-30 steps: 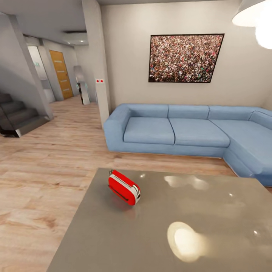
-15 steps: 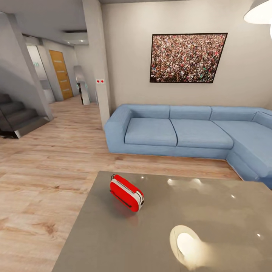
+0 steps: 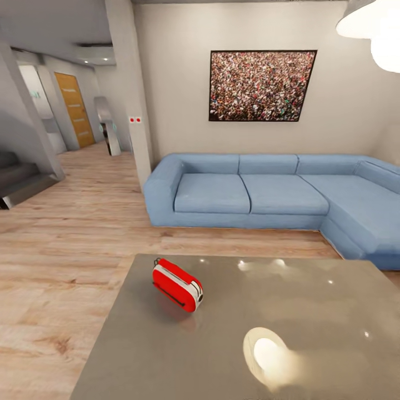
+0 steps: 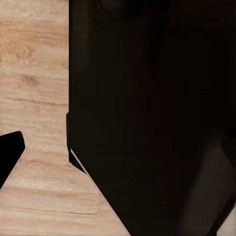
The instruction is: Turn on the radio receiver that's on the table in the living room.
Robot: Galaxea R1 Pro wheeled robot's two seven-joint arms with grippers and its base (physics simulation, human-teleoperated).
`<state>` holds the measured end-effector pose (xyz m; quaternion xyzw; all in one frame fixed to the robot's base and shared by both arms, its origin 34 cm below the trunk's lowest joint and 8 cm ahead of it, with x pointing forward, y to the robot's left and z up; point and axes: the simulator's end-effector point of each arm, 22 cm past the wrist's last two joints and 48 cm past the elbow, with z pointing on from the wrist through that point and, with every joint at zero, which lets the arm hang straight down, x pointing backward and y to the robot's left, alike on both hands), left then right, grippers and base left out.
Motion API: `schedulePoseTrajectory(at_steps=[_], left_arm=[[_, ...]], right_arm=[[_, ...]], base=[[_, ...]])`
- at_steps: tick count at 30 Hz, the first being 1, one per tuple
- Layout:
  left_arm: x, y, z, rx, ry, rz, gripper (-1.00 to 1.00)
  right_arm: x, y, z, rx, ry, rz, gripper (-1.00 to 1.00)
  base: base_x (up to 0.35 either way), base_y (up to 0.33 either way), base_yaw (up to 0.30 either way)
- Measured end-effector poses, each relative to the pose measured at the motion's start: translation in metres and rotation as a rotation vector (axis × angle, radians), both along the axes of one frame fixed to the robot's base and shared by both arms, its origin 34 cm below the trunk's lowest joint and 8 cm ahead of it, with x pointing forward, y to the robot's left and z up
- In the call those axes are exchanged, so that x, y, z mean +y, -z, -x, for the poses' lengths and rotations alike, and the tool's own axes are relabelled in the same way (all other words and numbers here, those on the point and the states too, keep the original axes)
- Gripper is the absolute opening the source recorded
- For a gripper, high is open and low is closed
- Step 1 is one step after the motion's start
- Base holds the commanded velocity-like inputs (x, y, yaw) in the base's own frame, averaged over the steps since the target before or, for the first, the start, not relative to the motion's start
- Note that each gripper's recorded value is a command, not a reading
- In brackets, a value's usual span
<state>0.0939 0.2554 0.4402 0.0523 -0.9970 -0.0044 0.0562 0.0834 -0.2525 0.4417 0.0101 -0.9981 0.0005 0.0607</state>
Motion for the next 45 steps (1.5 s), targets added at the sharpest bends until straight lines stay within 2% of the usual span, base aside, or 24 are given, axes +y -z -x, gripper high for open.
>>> schedulePoseTrajectory(at_steps=[9,23,39,45], left_arm=[[-0.0005,-0.0001,0.0004,0.001,0.0,0.001,1.0],[-0.0002,0.0,0.0,0.0,0.0,0.001,1.0],[0.0001,0.0,0.0,0.0,0.0,0.0,1.0],[0.0008,0.0,0.0,0.0,-0.013,-0.002,1.0]], right_arm=[[-0.0003,-0.0001,0.0005,0.002,-0.001,0.001,1.0],[-0.0003,-0.0001,0.0008,0.004,-0.003,0.001,1.0],[-0.0003,-0.0001,0.0008,0.004,-0.003,0.001,1.0],[-0.0003,-0.0001,0.0008,0.004,-0.003,0.001,1.0]], base=[[0.017,0.025,-0.04],[0.166,0.215,-0.001],[0.025,0.018,0.0],[0.207,0.042,0.0]])
